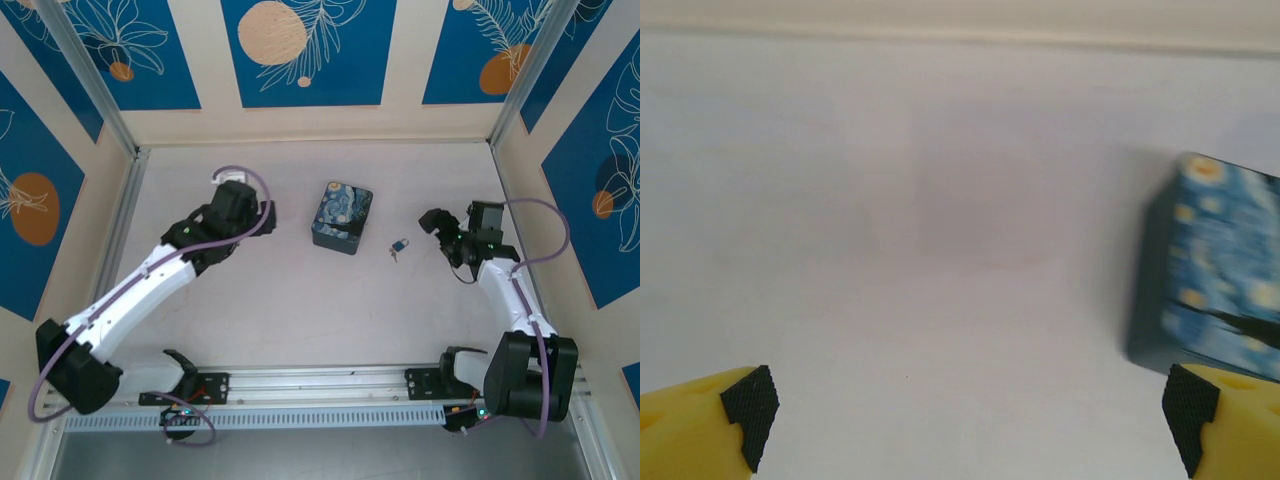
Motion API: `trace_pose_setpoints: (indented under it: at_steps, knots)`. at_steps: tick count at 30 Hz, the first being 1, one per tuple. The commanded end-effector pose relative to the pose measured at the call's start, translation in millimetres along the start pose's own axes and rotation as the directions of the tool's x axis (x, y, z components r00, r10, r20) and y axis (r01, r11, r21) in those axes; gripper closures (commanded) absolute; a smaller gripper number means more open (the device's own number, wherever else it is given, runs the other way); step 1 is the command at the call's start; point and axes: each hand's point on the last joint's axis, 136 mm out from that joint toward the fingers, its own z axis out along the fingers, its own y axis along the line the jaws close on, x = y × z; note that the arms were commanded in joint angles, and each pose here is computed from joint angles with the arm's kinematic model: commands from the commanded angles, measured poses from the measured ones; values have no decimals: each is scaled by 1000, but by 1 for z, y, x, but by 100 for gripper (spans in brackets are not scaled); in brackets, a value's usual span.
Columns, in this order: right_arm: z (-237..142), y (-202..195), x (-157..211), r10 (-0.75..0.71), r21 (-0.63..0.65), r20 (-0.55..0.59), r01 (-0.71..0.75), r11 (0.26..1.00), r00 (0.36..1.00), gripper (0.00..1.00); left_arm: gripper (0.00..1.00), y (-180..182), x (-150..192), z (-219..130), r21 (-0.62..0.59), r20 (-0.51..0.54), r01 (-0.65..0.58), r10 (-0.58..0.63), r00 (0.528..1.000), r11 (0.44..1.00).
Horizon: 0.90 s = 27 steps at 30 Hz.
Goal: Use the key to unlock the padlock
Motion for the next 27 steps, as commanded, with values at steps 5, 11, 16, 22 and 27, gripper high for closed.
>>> trace_pose_setpoints:
  at_steps: [5,11,16,22,27]
  knots:
    - [-14,-8,-51,-306,239,374,228,944,875,0,0,104,20,15,-318,202,-100,170,964,943]
    - [6,-7,-56,-457,331,372,345,878,808,1,0,140,58,53,-357,173,-120,192,966,926]
    - [33,-7,-47,-560,343,362,453,823,745,0,0,149,66,86,-353,201,-69,147,968,933]
    - [62,-2,-34,-646,291,361,577,763,672,0,0,133,68,115,-250,244,-130,192,951,959]
    - [70,12,-23,-683,203,455,680,704,571,0,0,127,84,136,-126,244,-139,167,955,982]
